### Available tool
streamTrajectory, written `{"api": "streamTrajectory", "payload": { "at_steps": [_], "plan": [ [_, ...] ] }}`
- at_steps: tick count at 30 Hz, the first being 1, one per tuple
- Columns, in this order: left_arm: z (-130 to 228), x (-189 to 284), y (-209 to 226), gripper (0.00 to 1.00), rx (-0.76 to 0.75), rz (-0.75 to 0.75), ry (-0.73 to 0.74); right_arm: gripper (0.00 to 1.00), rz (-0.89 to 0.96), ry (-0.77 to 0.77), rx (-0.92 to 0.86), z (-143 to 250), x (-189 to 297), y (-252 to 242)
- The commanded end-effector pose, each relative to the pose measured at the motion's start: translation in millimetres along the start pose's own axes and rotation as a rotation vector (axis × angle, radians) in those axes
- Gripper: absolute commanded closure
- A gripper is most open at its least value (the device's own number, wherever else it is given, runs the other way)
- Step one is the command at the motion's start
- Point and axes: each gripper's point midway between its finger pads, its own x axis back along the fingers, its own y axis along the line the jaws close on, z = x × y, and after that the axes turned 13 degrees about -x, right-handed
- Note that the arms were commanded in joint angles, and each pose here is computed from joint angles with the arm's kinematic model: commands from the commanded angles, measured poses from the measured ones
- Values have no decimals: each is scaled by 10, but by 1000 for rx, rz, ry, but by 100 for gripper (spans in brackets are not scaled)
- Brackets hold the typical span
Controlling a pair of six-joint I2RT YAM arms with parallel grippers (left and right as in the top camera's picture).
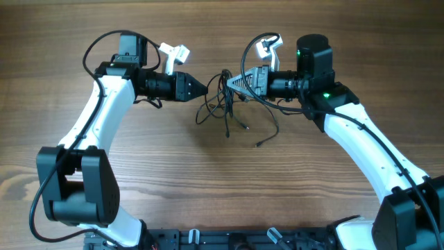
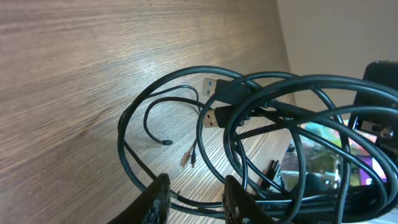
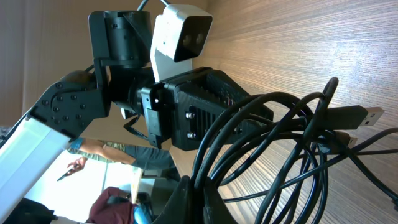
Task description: Untangle cables
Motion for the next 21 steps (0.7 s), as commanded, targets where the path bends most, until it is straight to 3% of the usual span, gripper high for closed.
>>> {"api": "streamTrajectory", "payload": {
  "at_steps": [1,2,5,21],
  "plan": [
    [-56,17,-83,77,60,16,-12,96,-1,-2,20,-39,-13,3],
    [-66,8,-151,85,58,51,-15,96,-1,-2,20,-39,-13,3],
    [-50,-52,-265,89,51,91,-2,96,-1,-2,19,-38,-13,3],
    [66,-203,-440,85,107,117,65,96,-2,-1,-6,-37,-13,5]
  ]
}}
